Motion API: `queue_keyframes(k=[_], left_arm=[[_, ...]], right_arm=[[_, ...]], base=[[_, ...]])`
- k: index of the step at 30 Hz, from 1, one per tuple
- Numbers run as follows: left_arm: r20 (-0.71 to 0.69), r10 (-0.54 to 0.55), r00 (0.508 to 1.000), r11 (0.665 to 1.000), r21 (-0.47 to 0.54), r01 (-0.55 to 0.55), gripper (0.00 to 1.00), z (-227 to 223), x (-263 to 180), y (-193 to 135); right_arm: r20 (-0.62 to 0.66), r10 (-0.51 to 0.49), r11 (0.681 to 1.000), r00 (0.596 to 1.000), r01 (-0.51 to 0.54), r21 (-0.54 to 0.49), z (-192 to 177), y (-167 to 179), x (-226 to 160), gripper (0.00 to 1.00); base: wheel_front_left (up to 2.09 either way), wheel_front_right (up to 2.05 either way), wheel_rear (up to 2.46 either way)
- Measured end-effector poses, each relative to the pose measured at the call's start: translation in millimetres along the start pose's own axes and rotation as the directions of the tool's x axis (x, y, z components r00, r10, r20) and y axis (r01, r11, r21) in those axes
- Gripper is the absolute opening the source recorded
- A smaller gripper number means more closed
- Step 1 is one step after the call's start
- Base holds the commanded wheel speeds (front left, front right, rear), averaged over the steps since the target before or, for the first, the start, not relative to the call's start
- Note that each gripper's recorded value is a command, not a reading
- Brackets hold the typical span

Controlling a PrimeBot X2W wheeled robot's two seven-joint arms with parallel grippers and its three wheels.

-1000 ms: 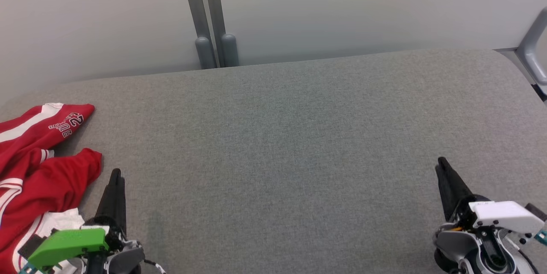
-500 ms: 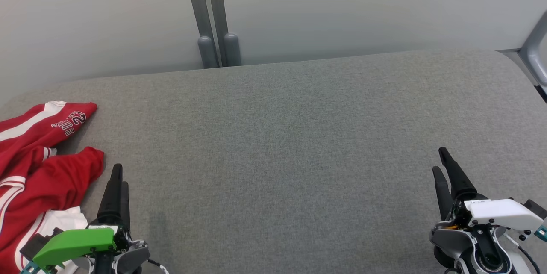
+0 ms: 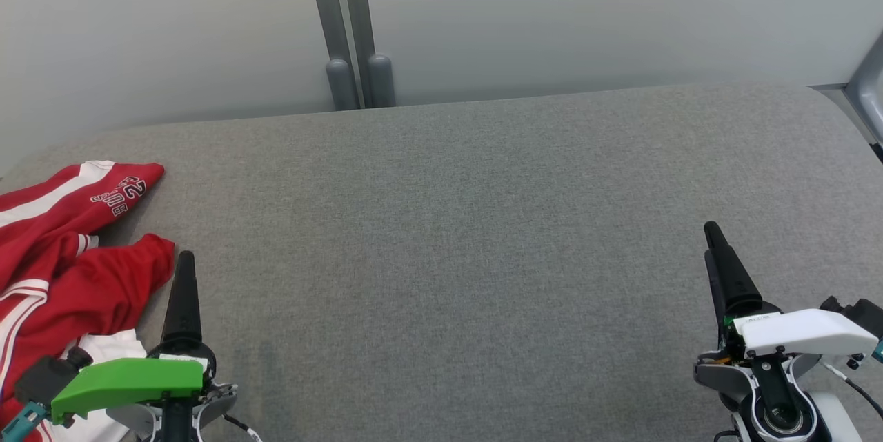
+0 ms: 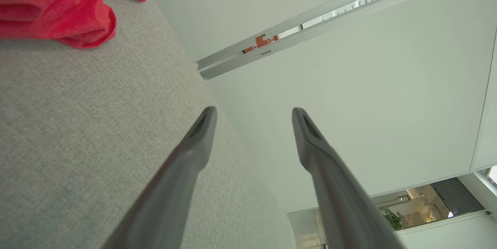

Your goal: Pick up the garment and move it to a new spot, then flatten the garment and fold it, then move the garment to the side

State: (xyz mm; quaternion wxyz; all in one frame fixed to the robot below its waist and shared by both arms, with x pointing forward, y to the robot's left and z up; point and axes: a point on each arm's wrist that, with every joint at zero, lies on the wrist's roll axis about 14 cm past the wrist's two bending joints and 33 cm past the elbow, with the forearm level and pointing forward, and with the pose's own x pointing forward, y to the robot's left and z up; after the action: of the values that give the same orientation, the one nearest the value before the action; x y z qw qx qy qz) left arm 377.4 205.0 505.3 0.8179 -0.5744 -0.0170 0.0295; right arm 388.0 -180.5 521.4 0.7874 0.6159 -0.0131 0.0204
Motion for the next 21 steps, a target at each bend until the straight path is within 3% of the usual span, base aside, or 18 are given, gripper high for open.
queue_keyframes(k=[7, 14, 21], left_arm=[[-0.005, -0.023, 1.0, 0.985, 0.17, 0.024, 1.0, -4, 0, -11], [-0.01, -0.004, 1.0, 0.94, 0.342, 0.007, 1.0, -9, -2, -10], [-0.015, 0.002, 1.0, 0.863, 0.506, 0.006, 1.0, -15, -4, -12]], right_arm=[[-0.01, 0.034, 0.986, 0.999, -0.035, -0.162, -1, 10, 2, 1.0], [-0.017, 0.07, 0.953, 0.997, -0.072, -0.293, -5, 20, 3, 1.0], [-0.042, 0.104, 0.866, 0.994, -0.112, -0.487, -7, 28, 4, 1.0]], base=[[0.0, 0.0, 0.0], [0.0, 0.0, 0.0], [0.0, 0.0, 0.0]])
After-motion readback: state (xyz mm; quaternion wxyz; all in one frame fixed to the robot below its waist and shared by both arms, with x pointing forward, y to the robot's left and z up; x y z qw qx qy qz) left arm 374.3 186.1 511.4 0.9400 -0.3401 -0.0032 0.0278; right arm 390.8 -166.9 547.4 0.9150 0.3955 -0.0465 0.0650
